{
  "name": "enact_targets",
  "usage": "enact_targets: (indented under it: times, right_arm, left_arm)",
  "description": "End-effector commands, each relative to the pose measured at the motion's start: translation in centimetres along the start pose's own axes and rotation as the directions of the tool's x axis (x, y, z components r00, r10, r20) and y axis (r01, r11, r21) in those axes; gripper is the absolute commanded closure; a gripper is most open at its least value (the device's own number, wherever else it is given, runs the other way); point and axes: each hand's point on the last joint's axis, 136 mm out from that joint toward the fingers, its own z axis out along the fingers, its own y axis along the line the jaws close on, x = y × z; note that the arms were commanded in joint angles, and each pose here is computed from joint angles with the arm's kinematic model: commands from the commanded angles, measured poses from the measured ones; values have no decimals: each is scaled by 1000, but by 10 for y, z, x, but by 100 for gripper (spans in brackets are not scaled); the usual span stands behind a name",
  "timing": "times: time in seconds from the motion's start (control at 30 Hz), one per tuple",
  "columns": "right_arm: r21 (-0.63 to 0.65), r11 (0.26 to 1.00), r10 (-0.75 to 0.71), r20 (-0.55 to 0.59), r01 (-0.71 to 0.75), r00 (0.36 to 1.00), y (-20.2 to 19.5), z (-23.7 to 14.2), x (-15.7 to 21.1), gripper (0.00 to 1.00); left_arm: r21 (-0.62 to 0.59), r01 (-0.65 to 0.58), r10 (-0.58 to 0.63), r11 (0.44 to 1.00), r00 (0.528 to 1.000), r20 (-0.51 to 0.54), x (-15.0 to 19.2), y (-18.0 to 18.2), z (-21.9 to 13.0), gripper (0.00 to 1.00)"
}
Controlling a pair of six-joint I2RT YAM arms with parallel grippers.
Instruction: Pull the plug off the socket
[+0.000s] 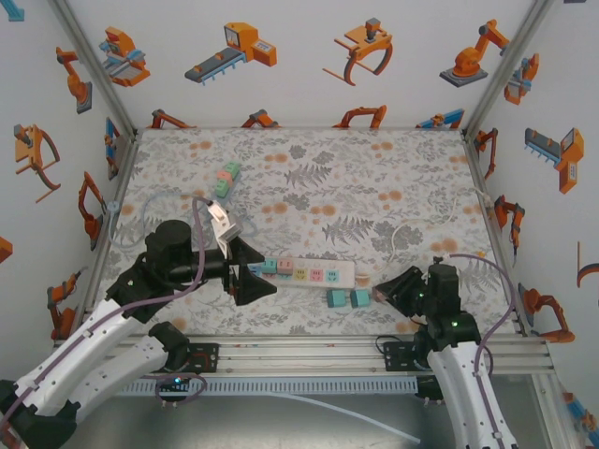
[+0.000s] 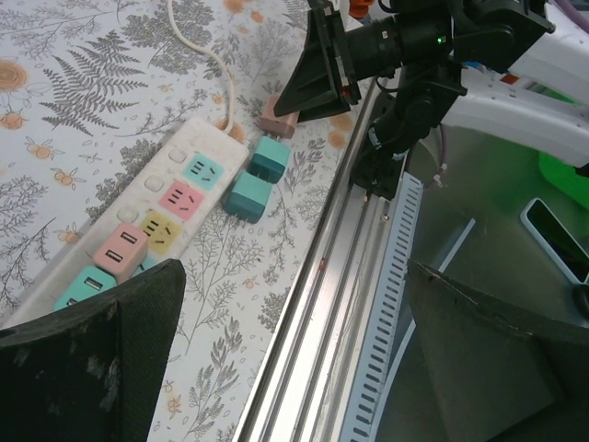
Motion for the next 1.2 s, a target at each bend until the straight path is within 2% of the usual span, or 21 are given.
enact_targets:
  times: [0.0,0.27,0.5,0.67,0.8,0.93,0.97,1.07,1.17]
  right_arm:
    - [63,997,42,-46,-39,998,-19,6,12,52]
    - [150,987,46,32,-50,998,-25,-7,-4,44]
    - [298,953,13,149,-58,989,-35,-31,-28,42]
    - [301,953,-88,223,18,971,-10,-51,-56,42]
    - [215,969,-185,293,124,938,31,-65,-79,44]
    - [25,958,-274,362,284,891,85,-69,-91,47]
    - [-41,940,-300,377,340,876,102,-71,-91,47]
    - [-201,857,-364,418,475,833,139,-72,-85,47]
    - [-260,768,-433,463,586,773,162,-76,-80,47]
  left_arm:
    - [-4,-29,29,1000,1000,7,-3,0,1,3]
    - [-55,-15,14,998,1000,-8,2,10,3,3]
    - [-233,25,-43,972,996,-72,16,44,3,3]
    - [-429,53,-98,902,991,-86,24,78,-7,3]
    - [-588,99,-168,803,984,-63,31,106,-21,3]
    - [-701,154,-228,697,974,-13,36,129,-33,3]
    - [-735,175,-244,655,970,14,36,136,-39,3]
    - [-789,210,-277,578,960,53,41,150,-49,2]
    - [-819,241,-308,521,948,84,47,160,-55,0]
